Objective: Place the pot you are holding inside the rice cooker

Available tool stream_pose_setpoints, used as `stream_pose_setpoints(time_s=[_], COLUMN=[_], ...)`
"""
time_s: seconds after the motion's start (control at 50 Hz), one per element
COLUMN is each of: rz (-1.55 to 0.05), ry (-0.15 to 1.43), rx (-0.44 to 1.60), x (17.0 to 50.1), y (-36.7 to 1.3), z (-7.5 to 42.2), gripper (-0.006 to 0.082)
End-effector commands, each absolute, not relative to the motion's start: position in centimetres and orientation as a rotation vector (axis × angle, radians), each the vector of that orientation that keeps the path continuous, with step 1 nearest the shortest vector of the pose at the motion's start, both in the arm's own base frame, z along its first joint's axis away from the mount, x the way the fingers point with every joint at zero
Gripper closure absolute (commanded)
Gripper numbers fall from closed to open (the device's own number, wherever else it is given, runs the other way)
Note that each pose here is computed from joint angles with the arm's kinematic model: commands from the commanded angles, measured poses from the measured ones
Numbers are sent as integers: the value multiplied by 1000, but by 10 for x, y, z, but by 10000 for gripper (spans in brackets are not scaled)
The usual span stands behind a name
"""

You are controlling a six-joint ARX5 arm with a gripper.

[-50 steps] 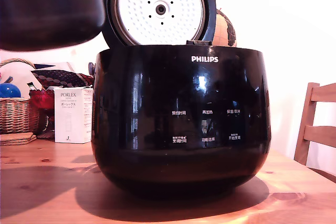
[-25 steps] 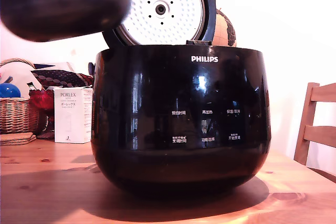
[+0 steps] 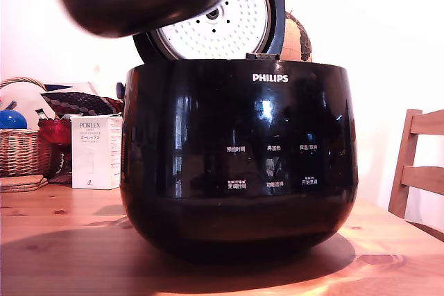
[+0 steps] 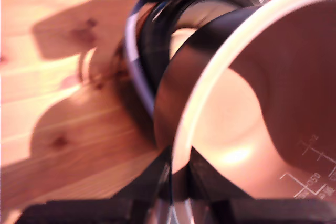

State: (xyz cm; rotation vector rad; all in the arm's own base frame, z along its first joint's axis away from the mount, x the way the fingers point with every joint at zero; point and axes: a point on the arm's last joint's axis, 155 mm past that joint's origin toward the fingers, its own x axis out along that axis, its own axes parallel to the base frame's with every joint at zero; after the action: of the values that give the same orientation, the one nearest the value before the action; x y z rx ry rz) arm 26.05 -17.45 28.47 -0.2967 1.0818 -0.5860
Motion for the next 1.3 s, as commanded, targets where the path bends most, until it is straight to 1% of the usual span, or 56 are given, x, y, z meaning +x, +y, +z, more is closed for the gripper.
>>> stream_pose_setpoints(time_s=[0.0,0.24,0.6,0.7,0.88,0.9,1.04,1.28], rz=[-621,-610,-557,-495,-453,-423,-367,-356], ry=[1010,1013,1020,1028,1037,1029,1003,1001], rx=[-320,-323,-328,-320,-299,-297,-260,-236], x=[263,267,294,303,308,311,313,309], y=[-186,-206,-241,-243,-248,-245,-242,-246], z=[305,302,280,269,258,257,254,251], gripper=[791,791,791,791,791,791,791,791])
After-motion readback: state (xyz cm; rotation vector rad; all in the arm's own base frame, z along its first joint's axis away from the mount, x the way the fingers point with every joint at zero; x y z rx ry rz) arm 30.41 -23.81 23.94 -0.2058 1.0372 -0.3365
